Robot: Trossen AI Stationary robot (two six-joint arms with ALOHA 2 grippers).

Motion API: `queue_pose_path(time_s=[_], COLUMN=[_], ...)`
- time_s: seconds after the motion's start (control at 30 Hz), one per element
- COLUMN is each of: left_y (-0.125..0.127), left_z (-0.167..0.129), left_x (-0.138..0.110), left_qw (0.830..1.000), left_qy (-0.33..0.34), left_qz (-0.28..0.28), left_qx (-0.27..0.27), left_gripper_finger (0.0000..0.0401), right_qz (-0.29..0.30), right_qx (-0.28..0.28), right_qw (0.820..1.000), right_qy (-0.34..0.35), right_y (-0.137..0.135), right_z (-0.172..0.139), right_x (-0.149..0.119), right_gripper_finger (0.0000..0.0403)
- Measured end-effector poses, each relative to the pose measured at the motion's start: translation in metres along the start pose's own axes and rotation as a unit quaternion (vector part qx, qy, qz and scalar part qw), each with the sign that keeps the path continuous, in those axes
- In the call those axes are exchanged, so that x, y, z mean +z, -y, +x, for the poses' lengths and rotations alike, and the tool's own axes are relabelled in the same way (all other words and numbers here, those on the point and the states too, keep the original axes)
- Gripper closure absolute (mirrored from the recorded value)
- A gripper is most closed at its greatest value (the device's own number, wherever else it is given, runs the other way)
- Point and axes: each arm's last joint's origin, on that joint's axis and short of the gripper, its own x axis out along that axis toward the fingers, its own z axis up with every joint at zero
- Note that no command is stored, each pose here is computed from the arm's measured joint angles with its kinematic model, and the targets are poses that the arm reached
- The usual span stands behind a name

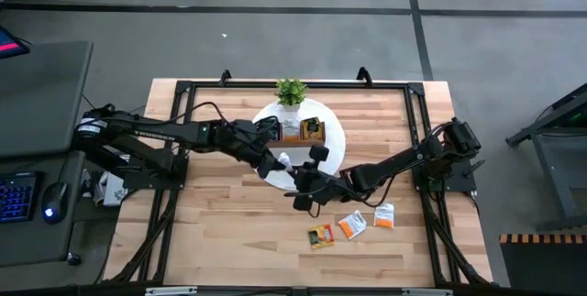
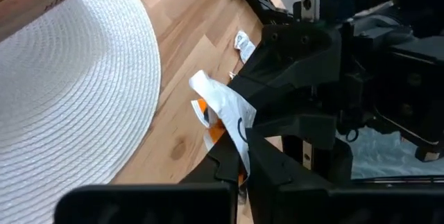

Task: Pick & Place Tea
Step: Put the white orange tea bag into the middle section of the wooden organizer

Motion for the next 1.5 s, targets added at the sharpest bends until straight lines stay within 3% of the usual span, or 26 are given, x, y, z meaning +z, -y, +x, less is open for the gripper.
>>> queue_pose_path(time_s=[0.3, 0.5, 0.6, 0.8, 0.93, 1.13, 1.3, 1.5], left_y=[-0.001, -0.007, -0.01, 0.004, 0.02, 0.041, 0.039, 0.02], left_z=[0.0, -0.001, -0.001, -0.014, -0.029, -0.047, -0.052, -0.033], left_x=[-0.001, -0.008, -0.012, -0.003, 0.009, 0.023, 0.026, 0.03], left_qw=[1.0, 0.998, 0.995, 0.982, 0.96, 0.918, 0.895, 0.89], left_qy=[-0.002, -0.048, -0.08, -0.109, -0.126, -0.141, -0.165, -0.21], left_qz=[0.016, 0.029, 0.057, 0.145, 0.238, 0.364, 0.402, 0.384], left_qx=[0.006, 0.028, 0.031, 0.048, 0.071, 0.067, 0.098, 0.128], left_gripper_finger=[0.04, 0.0401, 0.0401, 0.0401, 0.0401, 0.0401, 0.0401, 0.0401], right_qz=[0.002, 0.013, 0.024, 0.069, 0.086, 0.087, 0.119, 0.167], right_qx=[0.004, 0.009, 0.031, 0.13, 0.181, 0.179, 0.171, 0.166], right_qw=[1.0, 1.0, 0.999, 0.989, 0.979, 0.979, 0.975, 0.966], right_qy=[-0.001, -0.001, 0.002, -0.023, -0.046, -0.054, -0.075, -0.111], right_y=[0.0, 0.002, 0.007, 0.018, 0.023, 0.033, 0.049, 0.068], right_z=[0.0, -0.003, -0.005, 0.001, 0.002, -0.005, -0.018, -0.042], right_x=[0.0, 0.002, 0.006, 0.006, 0.004, 0.008, 0.013, 0.017], right_gripper_finger=[0.0225, 0.0175, 0.0168, 0.0168, 0.0167, 0.0167, 0.0167, 0.0167])
